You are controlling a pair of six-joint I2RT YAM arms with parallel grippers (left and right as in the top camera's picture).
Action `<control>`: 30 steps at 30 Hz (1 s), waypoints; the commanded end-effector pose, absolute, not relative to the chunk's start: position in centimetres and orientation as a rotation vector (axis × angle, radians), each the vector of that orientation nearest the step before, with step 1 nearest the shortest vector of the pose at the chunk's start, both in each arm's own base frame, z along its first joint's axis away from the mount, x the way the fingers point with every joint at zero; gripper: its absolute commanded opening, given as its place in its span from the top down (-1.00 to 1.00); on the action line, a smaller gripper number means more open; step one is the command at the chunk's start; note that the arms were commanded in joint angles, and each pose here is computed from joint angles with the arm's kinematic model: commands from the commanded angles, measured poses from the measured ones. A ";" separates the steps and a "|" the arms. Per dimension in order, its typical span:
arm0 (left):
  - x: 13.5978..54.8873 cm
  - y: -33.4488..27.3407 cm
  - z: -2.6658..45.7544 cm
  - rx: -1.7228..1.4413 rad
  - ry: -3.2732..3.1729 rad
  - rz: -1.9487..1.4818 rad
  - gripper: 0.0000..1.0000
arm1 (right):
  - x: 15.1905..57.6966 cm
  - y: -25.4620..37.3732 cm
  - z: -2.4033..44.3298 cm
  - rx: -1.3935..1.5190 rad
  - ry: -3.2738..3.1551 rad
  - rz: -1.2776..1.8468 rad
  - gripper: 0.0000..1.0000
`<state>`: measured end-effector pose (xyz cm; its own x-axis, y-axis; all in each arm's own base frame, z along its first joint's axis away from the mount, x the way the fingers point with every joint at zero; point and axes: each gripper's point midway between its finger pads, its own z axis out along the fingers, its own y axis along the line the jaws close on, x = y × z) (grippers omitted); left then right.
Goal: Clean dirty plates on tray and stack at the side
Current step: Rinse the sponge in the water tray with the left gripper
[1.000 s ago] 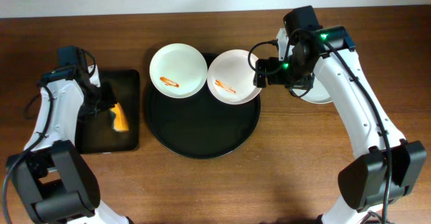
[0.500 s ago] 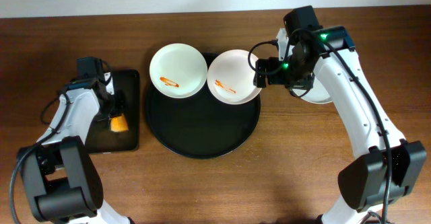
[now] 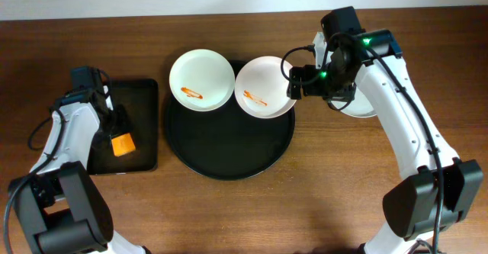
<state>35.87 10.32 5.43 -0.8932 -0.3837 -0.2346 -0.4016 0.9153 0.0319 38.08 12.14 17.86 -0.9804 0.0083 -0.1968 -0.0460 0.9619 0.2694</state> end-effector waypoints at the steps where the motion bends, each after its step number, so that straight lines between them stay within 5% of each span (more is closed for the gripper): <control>1: 35.9 10.0 4.5 -0.611 2.815 0.084 -0.42 | 38.4 11.7 18.3 -0.026 2.898 0.395 -0.97; 6: 35.4 9.8 1.0 -0.601 2.761 0.075 -0.33 | 38.4 11.7 18.3 -0.026 2.898 0.395 -0.97; 7: 35.4 9.7 0.9 -0.599 2.758 0.074 -0.10 | 38.4 11.7 18.3 -0.026 2.898 0.395 -0.97; 8: 35.8 9.9 1.1 -0.596 2.742 0.075 0.61 | 38.4 11.7 18.3 -0.026 2.898 0.395 -0.97; 9: 36.1 9.9 1.4 -0.595 2.732 0.075 0.99 | 38.4 11.7 18.3 -0.025 2.898 0.395 -0.97; 17: 37.1 10.3 11.0 -0.537 2.605 0.099 1.00 | 38.4 11.7 18.3 -0.026 2.898 0.395 -0.97; 26: 33.3 9.3 6.3 -0.555 2.752 0.088 0.99 | 38.4 11.7 18.3 -0.025 2.898 0.395 -0.97; 30: 32.7 9.2 4.3 -0.561 2.783 0.091 0.80 | 38.4 11.7 18.3 -0.026 2.898 0.395 -0.97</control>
